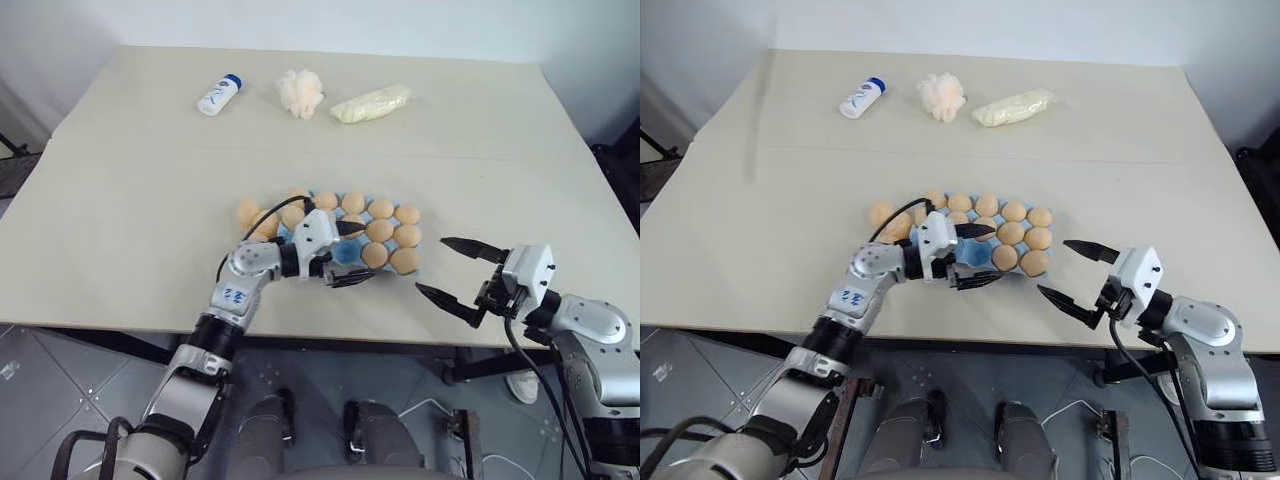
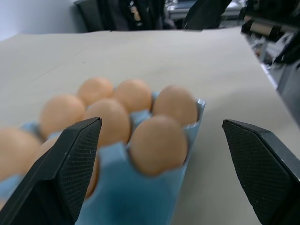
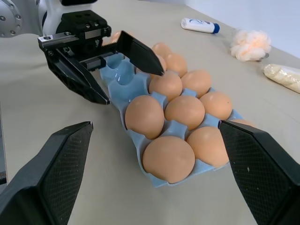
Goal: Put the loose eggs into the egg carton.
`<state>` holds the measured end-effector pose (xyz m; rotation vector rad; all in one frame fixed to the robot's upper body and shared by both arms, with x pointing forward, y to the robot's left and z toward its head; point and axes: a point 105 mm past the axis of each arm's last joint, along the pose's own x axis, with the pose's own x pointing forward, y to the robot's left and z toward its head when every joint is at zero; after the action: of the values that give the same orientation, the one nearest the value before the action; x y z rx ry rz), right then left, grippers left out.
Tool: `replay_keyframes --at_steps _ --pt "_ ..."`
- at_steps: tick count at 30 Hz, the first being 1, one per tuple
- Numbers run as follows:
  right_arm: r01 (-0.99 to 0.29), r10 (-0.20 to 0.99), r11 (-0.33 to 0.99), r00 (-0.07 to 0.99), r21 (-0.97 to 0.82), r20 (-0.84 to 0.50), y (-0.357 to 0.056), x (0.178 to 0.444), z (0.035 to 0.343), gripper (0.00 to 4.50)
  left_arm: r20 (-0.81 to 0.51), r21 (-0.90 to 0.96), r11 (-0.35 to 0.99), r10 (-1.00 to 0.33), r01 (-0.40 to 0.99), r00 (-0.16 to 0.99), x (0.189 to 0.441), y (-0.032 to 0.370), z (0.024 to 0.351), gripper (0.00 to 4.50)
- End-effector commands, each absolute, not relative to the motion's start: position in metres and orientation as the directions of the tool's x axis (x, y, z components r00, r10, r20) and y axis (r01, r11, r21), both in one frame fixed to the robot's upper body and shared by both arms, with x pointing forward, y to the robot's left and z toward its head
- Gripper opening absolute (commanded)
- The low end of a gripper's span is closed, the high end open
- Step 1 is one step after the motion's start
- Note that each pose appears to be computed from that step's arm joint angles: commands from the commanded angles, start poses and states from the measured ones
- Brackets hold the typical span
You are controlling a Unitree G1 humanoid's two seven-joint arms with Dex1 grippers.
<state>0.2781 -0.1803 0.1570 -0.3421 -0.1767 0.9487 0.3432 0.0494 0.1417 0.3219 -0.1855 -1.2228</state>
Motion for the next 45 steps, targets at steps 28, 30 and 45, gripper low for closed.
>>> replay_keyframes --at_steps 28,30,45 --pt "-0.853 0.929 0.352 0.370 -0.384 0.029 -0.133 0.281 0.172 4.50 -0.042 0.245 0.677 -0.707 0.694 0.705 0.335 0.185 0.125 4.39" --pt "-0.854 0.929 0.350 0.368 -0.385 0.029 -0.132 0.280 0.172 4.50 -0.053 0.252 0.669 -0.712 0.700 0.700 0.338 0.182 0.121 4.39" --pt "-0.852 0.920 0.379 0.388 -0.361 0.049 -0.125 0.274 0.169 4.50 -0.030 0.236 0.674 -0.715 0.700 0.699 0.356 0.167 0.108 2.56"
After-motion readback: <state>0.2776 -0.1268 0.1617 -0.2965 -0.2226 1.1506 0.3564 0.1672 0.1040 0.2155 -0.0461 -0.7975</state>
